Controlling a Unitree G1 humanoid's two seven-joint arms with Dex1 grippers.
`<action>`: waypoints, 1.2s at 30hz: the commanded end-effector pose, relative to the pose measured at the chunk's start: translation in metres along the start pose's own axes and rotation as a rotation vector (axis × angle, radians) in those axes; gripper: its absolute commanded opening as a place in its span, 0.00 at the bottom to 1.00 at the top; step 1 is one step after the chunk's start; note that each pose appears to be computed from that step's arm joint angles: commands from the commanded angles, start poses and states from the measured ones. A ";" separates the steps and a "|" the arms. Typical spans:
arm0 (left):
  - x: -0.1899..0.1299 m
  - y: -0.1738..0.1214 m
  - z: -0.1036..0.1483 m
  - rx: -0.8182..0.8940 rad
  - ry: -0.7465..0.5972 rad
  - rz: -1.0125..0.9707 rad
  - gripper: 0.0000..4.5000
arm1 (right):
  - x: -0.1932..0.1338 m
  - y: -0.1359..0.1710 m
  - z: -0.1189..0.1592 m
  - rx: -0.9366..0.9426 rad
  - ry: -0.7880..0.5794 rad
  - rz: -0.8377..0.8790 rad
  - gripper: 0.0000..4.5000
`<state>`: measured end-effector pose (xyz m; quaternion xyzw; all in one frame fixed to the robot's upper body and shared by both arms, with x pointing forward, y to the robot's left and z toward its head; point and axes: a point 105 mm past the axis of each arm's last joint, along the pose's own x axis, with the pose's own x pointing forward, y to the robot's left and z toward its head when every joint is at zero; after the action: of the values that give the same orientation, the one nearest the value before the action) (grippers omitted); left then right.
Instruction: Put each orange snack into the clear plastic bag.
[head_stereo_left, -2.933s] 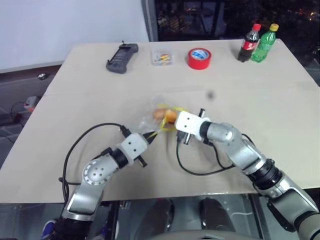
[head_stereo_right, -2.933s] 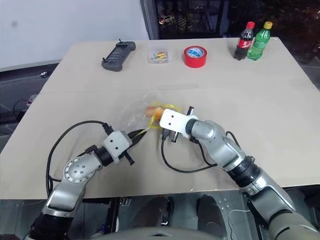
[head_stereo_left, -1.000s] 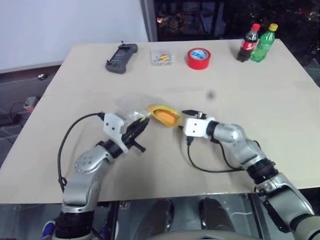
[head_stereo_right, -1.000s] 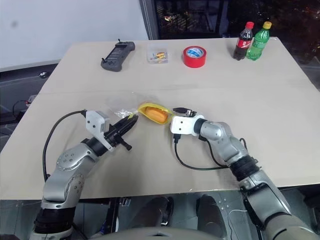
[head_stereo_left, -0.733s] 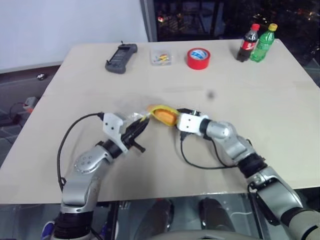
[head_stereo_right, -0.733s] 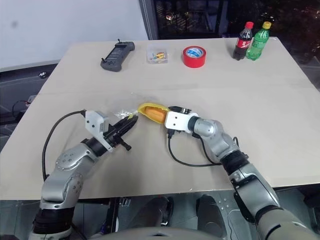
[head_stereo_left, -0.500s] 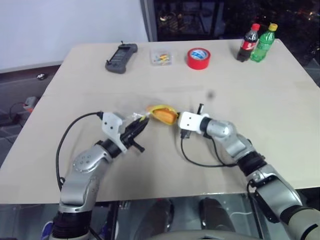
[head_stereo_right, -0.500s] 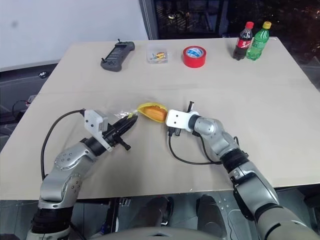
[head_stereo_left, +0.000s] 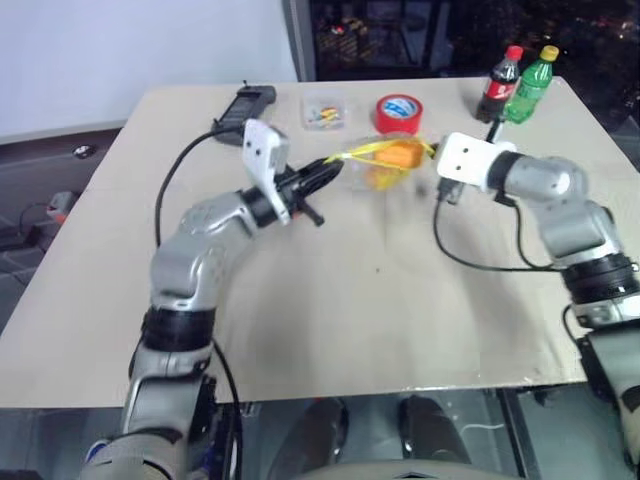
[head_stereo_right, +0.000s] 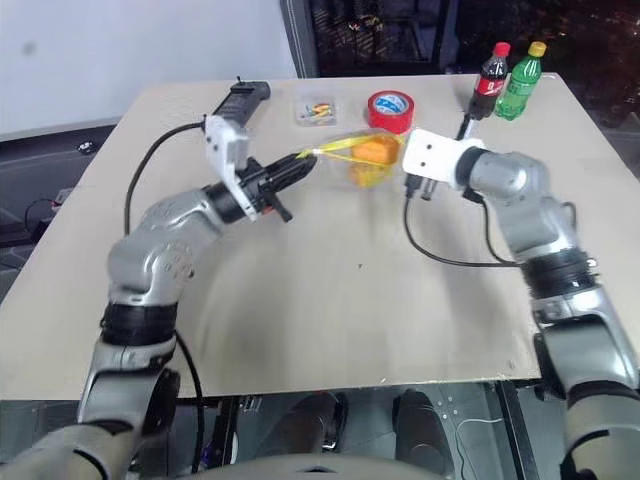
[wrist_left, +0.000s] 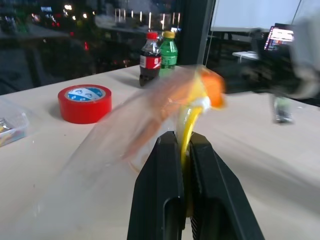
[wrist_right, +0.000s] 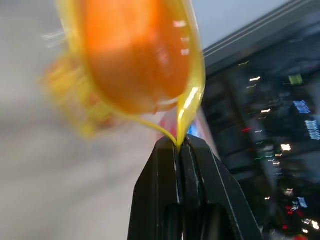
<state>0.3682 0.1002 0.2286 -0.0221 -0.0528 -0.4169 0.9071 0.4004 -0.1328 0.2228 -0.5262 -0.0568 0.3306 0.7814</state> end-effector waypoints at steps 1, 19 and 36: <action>0.002 0.014 0.022 -0.059 -0.067 0.002 0.00 | -0.021 0.003 -0.016 0.064 0.075 0.131 0.01; -0.006 -0.014 0.030 -0.022 -0.009 -0.275 0.00 | -0.077 -0.003 0.013 0.604 -0.146 0.461 0.01; -0.001 -0.041 0.070 -0.121 -0.177 -0.378 0.00 | -0.064 -0.022 0.074 0.699 -0.457 0.382 0.01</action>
<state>0.3455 0.0845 0.2727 -0.0969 -0.0694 -0.5562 0.8224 0.3321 -0.1205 0.2712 -0.1434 0.0221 0.5810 0.8009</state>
